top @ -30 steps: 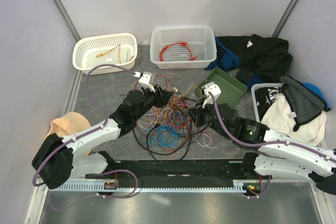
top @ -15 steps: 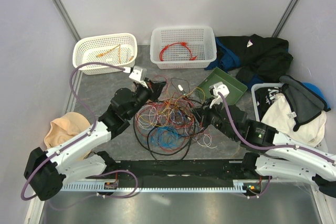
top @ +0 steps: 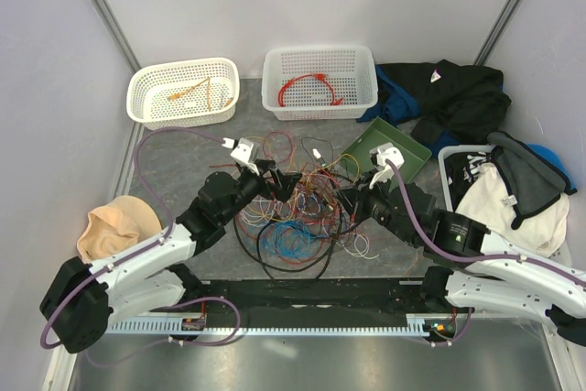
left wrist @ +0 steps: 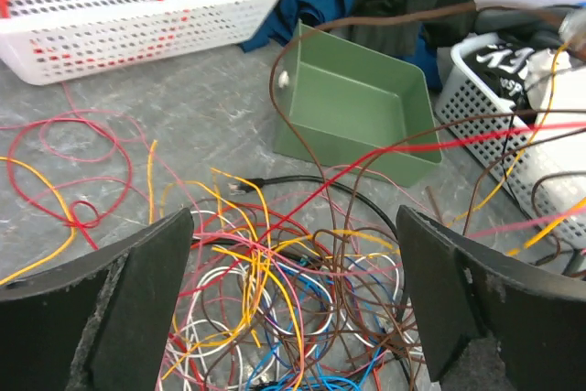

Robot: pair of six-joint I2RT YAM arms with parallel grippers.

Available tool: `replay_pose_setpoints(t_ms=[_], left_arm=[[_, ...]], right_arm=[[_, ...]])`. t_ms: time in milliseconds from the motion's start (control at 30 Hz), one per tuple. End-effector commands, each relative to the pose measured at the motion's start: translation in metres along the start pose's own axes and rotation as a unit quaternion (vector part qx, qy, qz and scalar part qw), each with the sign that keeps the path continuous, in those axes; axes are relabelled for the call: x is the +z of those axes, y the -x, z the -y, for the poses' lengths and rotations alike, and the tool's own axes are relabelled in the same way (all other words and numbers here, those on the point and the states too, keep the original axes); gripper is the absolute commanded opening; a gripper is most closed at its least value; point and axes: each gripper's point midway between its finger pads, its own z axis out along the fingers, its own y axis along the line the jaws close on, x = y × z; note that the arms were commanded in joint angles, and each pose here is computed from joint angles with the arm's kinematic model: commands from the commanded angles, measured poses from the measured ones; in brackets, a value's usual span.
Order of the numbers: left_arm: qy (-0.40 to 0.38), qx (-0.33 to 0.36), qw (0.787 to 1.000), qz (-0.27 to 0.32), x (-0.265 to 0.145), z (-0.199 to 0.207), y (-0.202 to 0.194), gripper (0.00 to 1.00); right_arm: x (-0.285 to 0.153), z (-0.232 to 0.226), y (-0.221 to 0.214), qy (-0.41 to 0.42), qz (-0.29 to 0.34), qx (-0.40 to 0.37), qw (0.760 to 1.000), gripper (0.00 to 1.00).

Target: Untangle the cables

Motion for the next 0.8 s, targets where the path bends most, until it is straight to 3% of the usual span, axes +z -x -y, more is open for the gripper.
replay_pose_setpoints(t_ms=[0, 333, 433, 467, 533, 633, 667, 733, 767], left_arm=[[-0.078, 0.000, 0.995, 0.069, 0.005, 0.033, 0.032, 1.00], [-0.125, 0.017, 0.989, 0.074, 0.036, 0.068, 0.033, 1.00], [-0.108, 0.021, 0.991, 0.073, 0.051, 0.064, 0.035, 0.90], [-0.105, 0.026, 0.991, 0.072, 0.055, 0.064, 0.035, 0.81], [-0.098, 0.041, 0.992, 0.073, 0.062, 0.064, 0.042, 0.73], [-0.072, 0.065, 0.993, 0.066, 0.067, 0.058, 0.052, 0.49], [-0.061, 0.070, 0.994, 0.065, 0.067, 0.054, 0.055, 0.27], [-0.019, 0.077, 0.995, 0.062, 0.061, 0.040, 0.062, 0.03], [-0.005, 0.077, 0.995, 0.064, 0.058, 0.036, 0.067, 0.02]], right_arm=[[-0.010, -0.026, 0.034, 0.045, 0.035, 0.038, 0.998, 0.00], [-0.008, -0.031, 0.033, 0.052, 0.027, 0.042, 0.997, 0.00], [-0.007, -0.033, 0.030, 0.056, 0.022, 0.043, 0.997, 0.00], [-0.007, -0.033, 0.029, 0.057, 0.020, 0.044, 0.997, 0.00], [-0.007, -0.032, 0.026, 0.057, 0.018, 0.044, 0.997, 0.00], [-0.010, -0.030, 0.026, 0.056, 0.021, 0.047, 0.997, 0.00], [-0.013, -0.029, 0.028, 0.057, 0.024, 0.047, 0.997, 0.00], [-0.015, -0.024, 0.029, 0.048, 0.028, 0.048, 0.997, 0.00], [-0.018, -0.023, 0.031, 0.048, 0.032, 0.049, 0.997, 0.00]])
